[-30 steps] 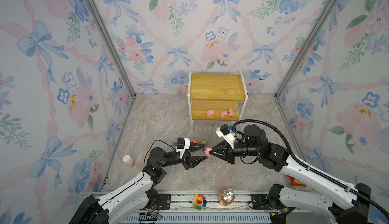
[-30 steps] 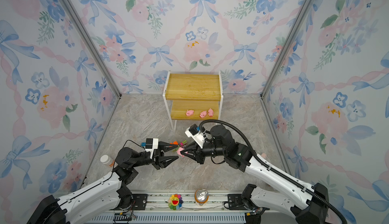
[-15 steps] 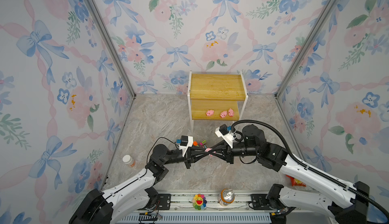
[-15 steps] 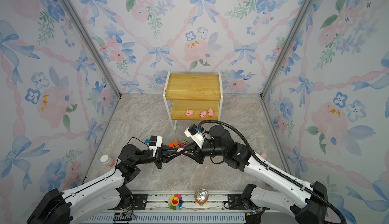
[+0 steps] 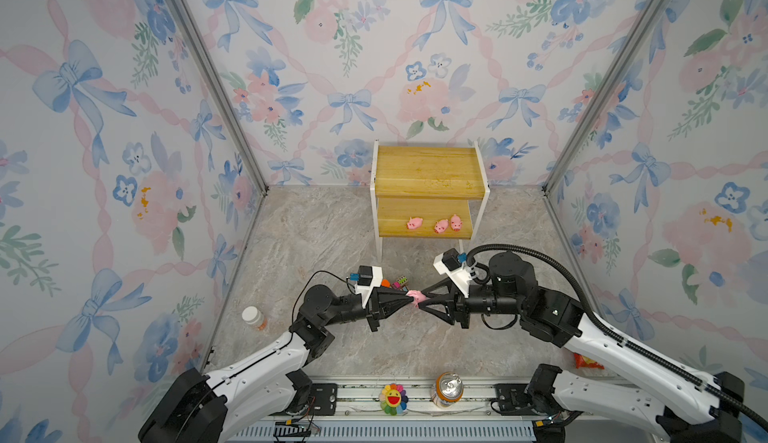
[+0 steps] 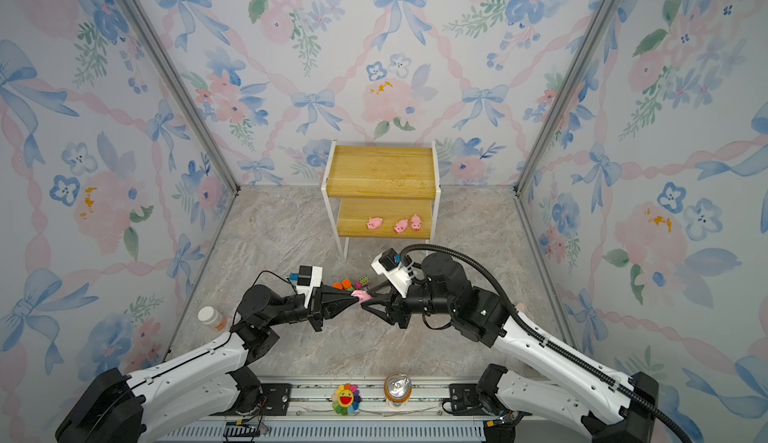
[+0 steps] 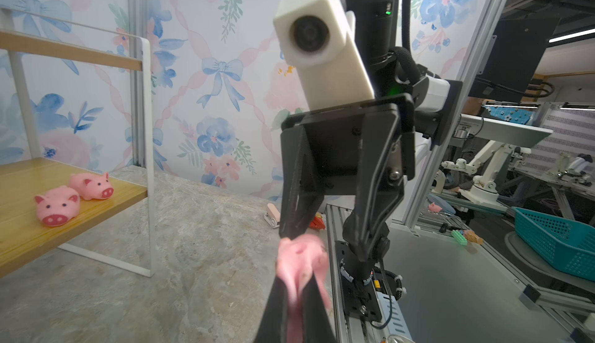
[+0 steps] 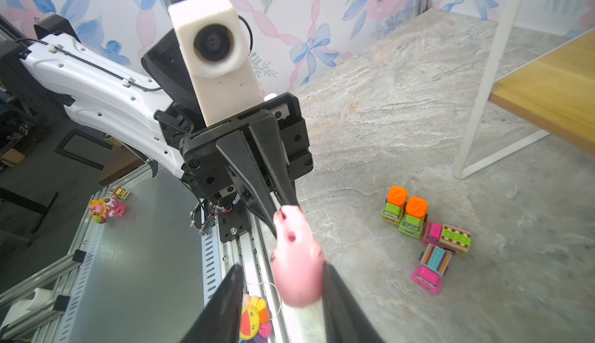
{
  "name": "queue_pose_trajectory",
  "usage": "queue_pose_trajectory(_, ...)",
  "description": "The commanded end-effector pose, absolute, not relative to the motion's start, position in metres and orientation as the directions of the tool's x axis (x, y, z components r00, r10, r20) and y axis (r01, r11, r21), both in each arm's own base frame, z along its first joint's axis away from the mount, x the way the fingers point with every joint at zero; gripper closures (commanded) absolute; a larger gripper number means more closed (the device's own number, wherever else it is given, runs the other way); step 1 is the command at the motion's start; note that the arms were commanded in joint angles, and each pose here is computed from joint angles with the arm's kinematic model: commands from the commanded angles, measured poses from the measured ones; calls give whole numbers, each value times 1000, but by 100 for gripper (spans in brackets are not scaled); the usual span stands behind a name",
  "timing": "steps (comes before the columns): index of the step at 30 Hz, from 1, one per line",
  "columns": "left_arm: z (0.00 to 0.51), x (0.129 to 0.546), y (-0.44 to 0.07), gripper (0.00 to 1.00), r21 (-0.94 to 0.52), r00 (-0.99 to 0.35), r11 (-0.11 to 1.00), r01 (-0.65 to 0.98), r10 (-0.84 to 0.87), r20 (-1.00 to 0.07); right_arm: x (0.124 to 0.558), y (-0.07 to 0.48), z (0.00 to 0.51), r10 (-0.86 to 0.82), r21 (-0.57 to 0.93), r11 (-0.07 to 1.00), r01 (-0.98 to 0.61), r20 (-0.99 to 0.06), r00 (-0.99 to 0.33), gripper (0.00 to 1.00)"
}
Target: Place and organize the plastic toys onto the shelf
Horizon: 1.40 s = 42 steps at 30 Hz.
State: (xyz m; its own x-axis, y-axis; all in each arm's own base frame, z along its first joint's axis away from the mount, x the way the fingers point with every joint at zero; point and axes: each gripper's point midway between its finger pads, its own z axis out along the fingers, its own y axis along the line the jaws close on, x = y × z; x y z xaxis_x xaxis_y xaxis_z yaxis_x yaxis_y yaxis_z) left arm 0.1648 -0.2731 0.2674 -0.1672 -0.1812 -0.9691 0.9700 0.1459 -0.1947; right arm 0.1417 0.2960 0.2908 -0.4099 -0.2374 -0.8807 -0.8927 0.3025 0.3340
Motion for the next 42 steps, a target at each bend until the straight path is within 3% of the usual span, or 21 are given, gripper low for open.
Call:
queue_pose_trajectory(1,248,187,-263,100,-304,-252,276,912,-209,-945,140,276,296,-211,286,362,-887,-902,-377,56)
queue_pose_trajectory(8,195,218,-237,100,-596,-513,429,678,-305,-803,148,259,292,-186,278,446,-851,-901,-392,55)
queue_pose_trajectory(13,155,236,-198,100,-826,-647,445,345,-525,-553,153,263,287,-196,274,457,-846,-897,-397,55)
queue_pose_trajectory(17,126,239,-177,100,-899,-678,424,108,-629,-379,156,268,283,-209,269,457,-848,-894,-397,55)
queue_pose_trajectory(20,111,241,-159,100,-918,-649,389,-81,-720,-248,157,269,280,-218,266,456,-849,-892,-397,55)
queue_pose_trajectory(26,85,232,-133,100,-912,-520,181,-369,-853,41,158,270,279,-227,261,447,-856,-892,-391,55)
queue_pose_trajectory(32,71,223,-119,100,-857,-391,42,-513,-901,189,160,272,275,-229,259,438,-861,-894,-385,55)
queue_pose_trajectory(42,66,222,-113,100,-792,-257,-112,-600,-911,323,166,264,269,-213,275,431,-859,-895,-393,55)
